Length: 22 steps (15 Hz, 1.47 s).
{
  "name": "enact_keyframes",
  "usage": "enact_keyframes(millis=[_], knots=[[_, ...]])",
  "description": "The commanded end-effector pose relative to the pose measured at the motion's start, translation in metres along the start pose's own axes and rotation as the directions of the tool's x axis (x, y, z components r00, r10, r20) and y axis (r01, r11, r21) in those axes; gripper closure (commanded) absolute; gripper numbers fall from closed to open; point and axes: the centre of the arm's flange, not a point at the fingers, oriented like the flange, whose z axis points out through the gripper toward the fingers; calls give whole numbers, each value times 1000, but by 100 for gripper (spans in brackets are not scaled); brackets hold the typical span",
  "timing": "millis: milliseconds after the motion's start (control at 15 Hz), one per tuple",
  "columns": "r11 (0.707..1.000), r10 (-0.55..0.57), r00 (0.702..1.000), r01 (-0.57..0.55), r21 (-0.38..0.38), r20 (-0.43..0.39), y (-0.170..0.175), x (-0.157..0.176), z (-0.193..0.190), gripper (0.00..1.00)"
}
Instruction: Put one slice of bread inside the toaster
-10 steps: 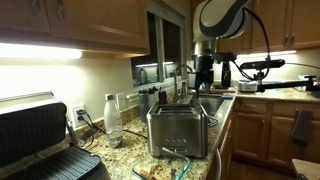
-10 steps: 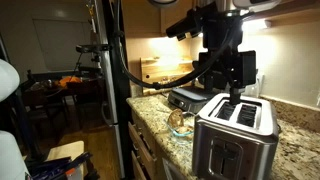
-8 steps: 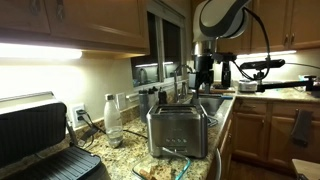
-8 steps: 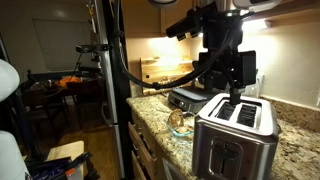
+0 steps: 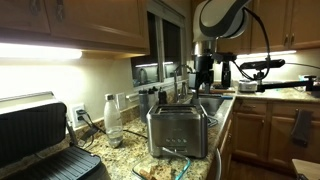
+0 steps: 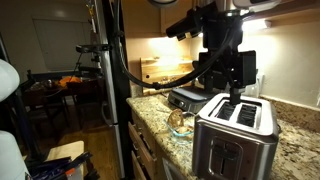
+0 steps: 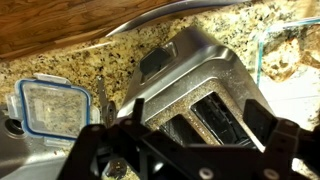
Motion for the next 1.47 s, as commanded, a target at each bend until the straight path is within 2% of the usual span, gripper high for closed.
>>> enact_keyframes(millis=[0,667,1400], knots=[[1000,0,1000,0,0,0,0,0,0,0],[999,-45,999,45,-3,14,-20,3,5,0],[987,-162,985,163,-12,54,-78,20,25,0]])
